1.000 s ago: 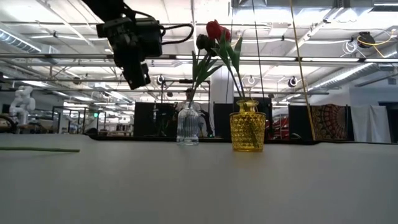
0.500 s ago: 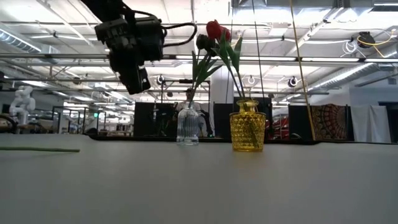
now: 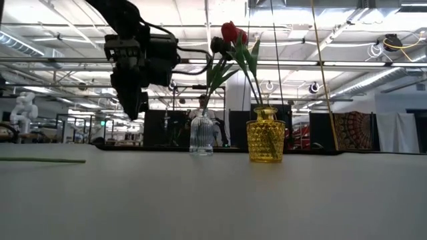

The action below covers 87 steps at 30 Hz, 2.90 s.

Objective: Sort flowers into vase by color
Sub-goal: Put the pink tulip into the yellow vase

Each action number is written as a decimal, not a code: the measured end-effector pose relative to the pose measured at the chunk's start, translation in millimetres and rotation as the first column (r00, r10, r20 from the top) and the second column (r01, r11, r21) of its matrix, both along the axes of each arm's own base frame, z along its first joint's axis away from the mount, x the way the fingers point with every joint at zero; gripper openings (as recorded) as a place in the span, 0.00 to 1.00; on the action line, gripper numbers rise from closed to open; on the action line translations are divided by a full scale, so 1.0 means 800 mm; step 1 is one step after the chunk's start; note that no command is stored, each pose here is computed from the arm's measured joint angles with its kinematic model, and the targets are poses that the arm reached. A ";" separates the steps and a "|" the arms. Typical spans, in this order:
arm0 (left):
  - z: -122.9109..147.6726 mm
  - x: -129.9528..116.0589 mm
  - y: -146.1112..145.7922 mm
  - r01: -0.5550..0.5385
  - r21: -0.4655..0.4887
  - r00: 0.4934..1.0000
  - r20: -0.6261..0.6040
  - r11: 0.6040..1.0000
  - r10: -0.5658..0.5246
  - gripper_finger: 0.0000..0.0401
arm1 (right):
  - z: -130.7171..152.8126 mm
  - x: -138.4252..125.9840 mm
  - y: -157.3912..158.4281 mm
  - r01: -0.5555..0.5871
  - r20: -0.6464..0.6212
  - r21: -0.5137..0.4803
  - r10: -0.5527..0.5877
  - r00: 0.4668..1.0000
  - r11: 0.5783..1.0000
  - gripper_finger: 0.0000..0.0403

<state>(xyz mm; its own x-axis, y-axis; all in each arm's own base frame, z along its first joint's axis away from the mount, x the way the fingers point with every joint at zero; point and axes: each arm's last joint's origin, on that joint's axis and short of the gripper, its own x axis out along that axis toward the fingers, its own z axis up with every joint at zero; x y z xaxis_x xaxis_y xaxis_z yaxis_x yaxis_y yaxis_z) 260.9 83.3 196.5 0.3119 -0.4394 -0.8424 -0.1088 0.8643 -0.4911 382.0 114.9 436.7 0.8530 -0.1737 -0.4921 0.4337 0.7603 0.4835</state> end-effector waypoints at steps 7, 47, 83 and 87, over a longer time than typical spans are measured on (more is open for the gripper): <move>-0.002 -0.009 -0.004 -0.052 -0.011 0.992 -0.118 0.999 0.051 0.17 | 0.000 0.000 0.000 -0.037 -0.018 -0.063 0.036 0.999 0.997 0.24; -0.044 0.019 -0.104 -0.259 0.117 0.839 -0.464 0.959 0.283 0.17 | -0.009 -0.010 0.012 -0.269 -0.173 -0.249 0.231 0.957 0.930 0.24; -0.048 0.025 -0.164 -0.397 0.145 0.761 -0.501 0.906 0.413 0.31 | -0.011 -0.013 0.018 -0.381 -0.248 -0.365 0.306 0.919 0.850 0.24; -0.049 0.025 -0.160 -0.403 0.190 0.756 -0.482 0.895 0.443 0.31 | -0.011 -0.013 0.019 -0.405 -0.252 -0.357 0.331 0.910 0.842 0.24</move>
<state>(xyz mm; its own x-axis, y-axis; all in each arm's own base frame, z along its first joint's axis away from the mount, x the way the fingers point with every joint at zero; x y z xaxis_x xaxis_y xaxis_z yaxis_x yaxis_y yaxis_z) 280.6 -44.9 157.2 -0.0214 -0.2981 -0.9543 -0.6842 0.7004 -0.2034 371.4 129.8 427.6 0.8000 -0.0737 -0.5955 0.1320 0.9897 0.0549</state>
